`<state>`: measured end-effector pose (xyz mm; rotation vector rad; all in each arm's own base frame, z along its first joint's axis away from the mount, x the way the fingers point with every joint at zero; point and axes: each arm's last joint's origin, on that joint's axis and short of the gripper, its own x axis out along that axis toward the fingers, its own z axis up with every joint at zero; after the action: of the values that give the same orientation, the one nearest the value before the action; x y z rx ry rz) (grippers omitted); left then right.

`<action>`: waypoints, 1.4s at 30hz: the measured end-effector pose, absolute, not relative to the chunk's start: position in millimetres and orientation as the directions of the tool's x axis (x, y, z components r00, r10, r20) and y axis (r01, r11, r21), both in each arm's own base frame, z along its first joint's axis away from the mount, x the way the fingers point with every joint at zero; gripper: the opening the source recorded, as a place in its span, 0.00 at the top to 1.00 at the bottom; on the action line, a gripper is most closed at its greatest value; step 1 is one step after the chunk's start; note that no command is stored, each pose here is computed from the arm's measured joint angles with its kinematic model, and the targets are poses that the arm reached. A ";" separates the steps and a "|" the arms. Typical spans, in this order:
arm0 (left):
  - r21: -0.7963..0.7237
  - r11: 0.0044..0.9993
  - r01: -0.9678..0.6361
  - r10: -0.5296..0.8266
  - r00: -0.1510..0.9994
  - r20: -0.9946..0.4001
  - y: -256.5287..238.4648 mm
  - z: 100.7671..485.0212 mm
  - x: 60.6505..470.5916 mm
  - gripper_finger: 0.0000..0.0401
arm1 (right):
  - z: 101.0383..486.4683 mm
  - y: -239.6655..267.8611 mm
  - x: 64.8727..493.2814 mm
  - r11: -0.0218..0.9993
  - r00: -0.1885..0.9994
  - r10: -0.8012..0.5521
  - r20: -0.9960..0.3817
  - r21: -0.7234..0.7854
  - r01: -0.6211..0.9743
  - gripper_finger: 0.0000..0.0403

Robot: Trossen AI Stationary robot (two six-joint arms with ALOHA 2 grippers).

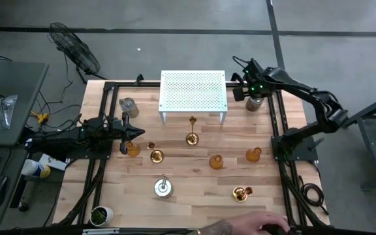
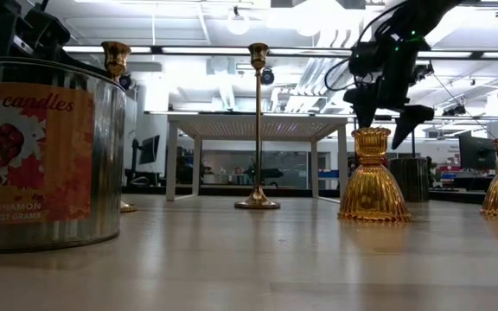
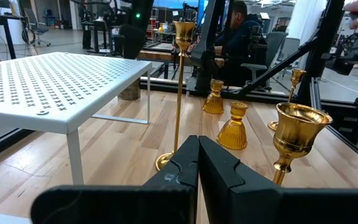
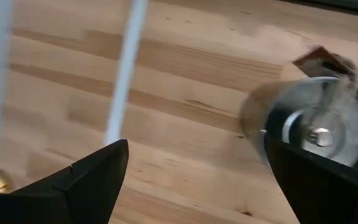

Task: Pick & Place candle stick holders
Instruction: Put the top right silver scented candle on the shelf

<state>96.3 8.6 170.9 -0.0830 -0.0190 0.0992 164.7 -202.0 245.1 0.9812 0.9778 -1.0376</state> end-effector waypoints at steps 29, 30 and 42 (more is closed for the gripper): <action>-0.084 0.992 -0.099 0.100 0.995 0.015 8.6 170.9 96.3 0.99 | 242.0 -208.1 157.8 0.168 0.152 -0.240 -0.959 0.113 0.979 0.07; -0.084 0.992 -0.098 0.100 0.995 0.015 8.6 170.9 96.3 0.99 | 242.0 -208.1 157.8 0.168 0.152 -0.240 -0.959 0.113 0.979 0.07; -0.084 0.992 -0.098 0.100 0.995 0.015 8.6 170.9 96.3 0.99 | 228.9 -213.7 162.2 0.106 0.121 -0.199 -0.973 0.102 0.989 0.07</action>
<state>96.3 8.6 170.9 -0.0830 -0.0190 0.0994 162.2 -213.7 228.9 1.0411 1.0210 -1.1492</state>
